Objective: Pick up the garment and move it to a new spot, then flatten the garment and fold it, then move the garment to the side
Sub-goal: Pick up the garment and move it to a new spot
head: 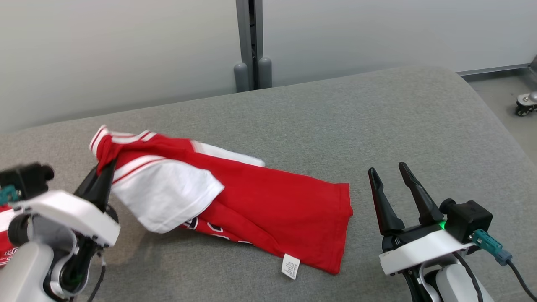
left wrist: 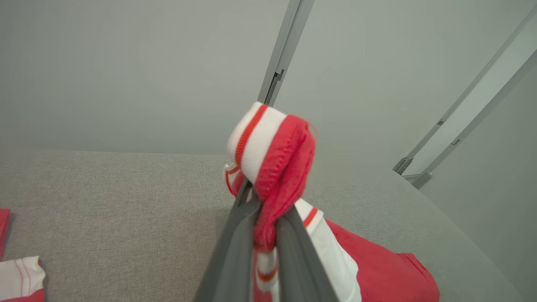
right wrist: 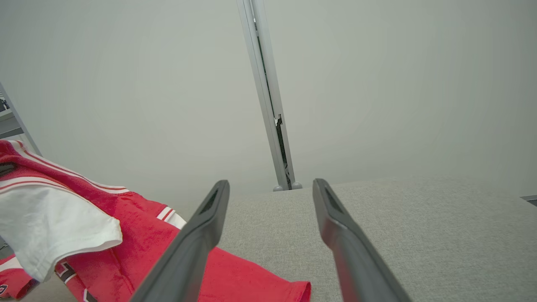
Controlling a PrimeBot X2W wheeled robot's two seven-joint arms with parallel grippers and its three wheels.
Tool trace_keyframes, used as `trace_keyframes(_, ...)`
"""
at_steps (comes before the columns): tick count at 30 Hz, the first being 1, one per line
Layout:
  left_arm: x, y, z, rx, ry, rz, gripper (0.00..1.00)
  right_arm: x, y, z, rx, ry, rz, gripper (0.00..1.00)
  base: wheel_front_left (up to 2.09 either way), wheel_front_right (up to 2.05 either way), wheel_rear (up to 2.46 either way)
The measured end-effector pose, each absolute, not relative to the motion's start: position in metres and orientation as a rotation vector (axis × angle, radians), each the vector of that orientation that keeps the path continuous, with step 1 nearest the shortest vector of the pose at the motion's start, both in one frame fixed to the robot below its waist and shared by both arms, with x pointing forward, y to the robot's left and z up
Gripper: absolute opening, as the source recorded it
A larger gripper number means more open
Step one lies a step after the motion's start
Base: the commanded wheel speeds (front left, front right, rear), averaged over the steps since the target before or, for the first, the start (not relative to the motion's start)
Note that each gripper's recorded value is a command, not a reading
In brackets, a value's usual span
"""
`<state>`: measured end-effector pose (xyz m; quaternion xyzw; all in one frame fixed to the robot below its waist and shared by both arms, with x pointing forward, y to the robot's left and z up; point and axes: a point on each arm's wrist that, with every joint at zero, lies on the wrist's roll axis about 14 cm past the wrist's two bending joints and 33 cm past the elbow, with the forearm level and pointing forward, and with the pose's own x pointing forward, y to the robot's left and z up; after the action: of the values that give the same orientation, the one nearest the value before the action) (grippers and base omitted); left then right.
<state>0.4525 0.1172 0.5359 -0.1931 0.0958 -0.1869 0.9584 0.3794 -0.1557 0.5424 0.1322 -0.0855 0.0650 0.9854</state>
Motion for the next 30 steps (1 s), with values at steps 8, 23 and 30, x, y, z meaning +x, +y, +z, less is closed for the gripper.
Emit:
trace_keyframes(8,0.442,0.172,0.464,-0.407,0.29,-0.156,0.0,0.386,-0.142,0.539,0.248,-0.157,0.17,1.0,0.0,0.0,0.0)
trace_keyframes(23,0.44,0.172,0.443,-0.408,0.335,-0.165,1.0,0.387,-0.135,0.536,0.23,-0.145,0.192,1.0,0.0,0.0,0.0)
trace_keyframes(30,0.441,0.178,0.471,-0.366,0.218,-0.184,1.0,0.384,-0.131,0.539,0.23,-0.151,0.204,1.0,0.0,0.0,0.0)
